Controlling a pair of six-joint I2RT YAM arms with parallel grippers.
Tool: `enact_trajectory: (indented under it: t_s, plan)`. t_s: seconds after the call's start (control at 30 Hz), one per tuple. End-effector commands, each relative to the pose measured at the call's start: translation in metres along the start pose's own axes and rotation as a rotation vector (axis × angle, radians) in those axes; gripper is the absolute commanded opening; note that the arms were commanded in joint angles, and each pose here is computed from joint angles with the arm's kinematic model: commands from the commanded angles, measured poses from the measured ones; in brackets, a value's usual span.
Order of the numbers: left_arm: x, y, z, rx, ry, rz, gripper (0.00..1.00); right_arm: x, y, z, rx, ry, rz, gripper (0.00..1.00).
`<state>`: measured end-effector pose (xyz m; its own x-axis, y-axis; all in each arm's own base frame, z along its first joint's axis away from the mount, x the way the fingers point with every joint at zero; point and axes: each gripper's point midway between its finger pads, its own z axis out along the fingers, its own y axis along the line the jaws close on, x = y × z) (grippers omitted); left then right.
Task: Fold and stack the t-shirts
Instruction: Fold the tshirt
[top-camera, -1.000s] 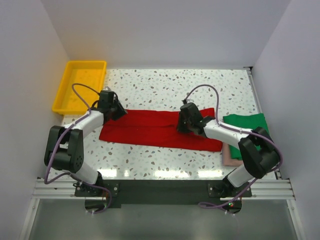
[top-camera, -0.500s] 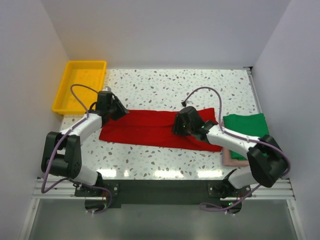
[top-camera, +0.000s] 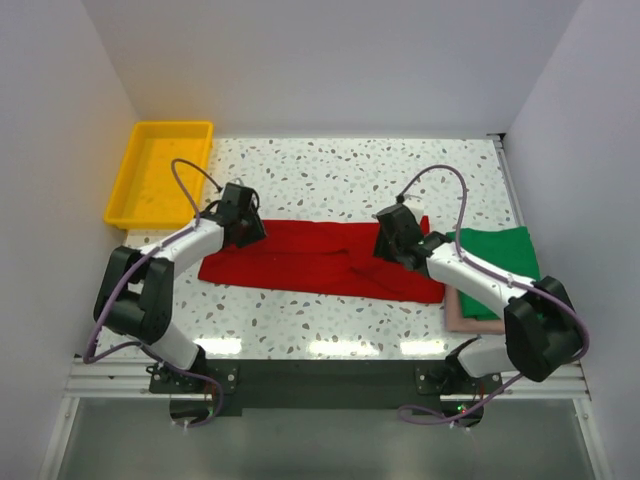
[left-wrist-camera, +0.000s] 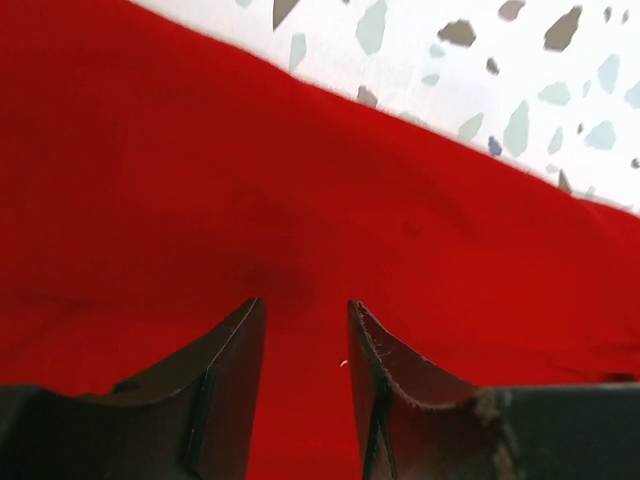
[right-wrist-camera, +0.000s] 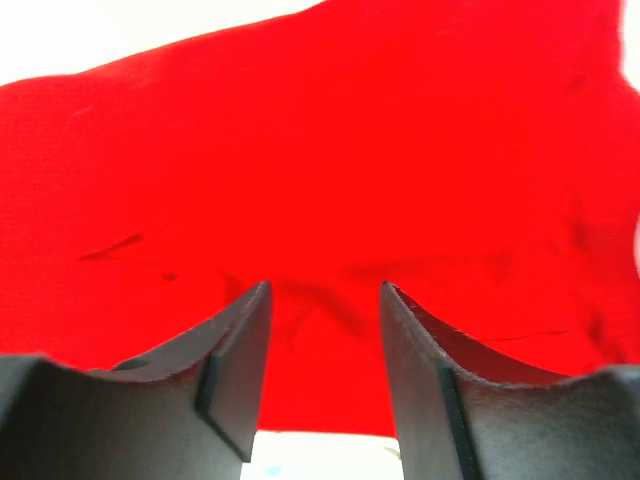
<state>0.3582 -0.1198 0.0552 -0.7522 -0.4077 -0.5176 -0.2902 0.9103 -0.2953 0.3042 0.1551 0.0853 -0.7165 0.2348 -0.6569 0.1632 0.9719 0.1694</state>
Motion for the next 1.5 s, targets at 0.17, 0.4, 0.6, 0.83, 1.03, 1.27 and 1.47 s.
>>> enact_trajectory:
  t_s: [0.17, 0.4, 0.6, 0.83, 1.03, 1.27, 1.47]
  plan:
    - [0.021, 0.023, 0.007, -0.118, 0.024, 0.074, 0.44, 0.015, -0.022, 0.027, 0.062, 0.008, 0.069, 0.52]
    - [0.043, 0.038, 0.012, -0.147, 0.070, 0.072, 0.44, 0.032, -0.027, 0.052, 0.123, 0.060, 0.051, 0.53]
    - [0.077, 0.054, 0.012, -0.162, 0.119, 0.020, 0.42, 0.017, -0.013, 0.080, 0.142, 0.093, -0.002, 0.55]
    - [0.127, 0.048, -0.007, -0.097, 0.171, -0.036, 0.42, -0.028, 0.020, 0.128, 0.091, 0.123, -0.088, 0.55]
    - [0.172, 0.028, -0.030, 0.008, 0.251, -0.089, 0.42, -0.084, 0.065, 0.167, 0.026, 0.099, -0.262, 0.57]
    - [0.223, -0.030, -0.056, 0.190, 0.362, -0.076, 0.42, -0.102, 0.106, 0.219, -0.090, 0.107, -0.486, 0.60]
    - [0.234, -0.100, -0.063, 0.361, 0.417, -0.023, 0.43, -0.125, 0.121, 0.233, -0.135, 0.031, -0.614, 0.83]
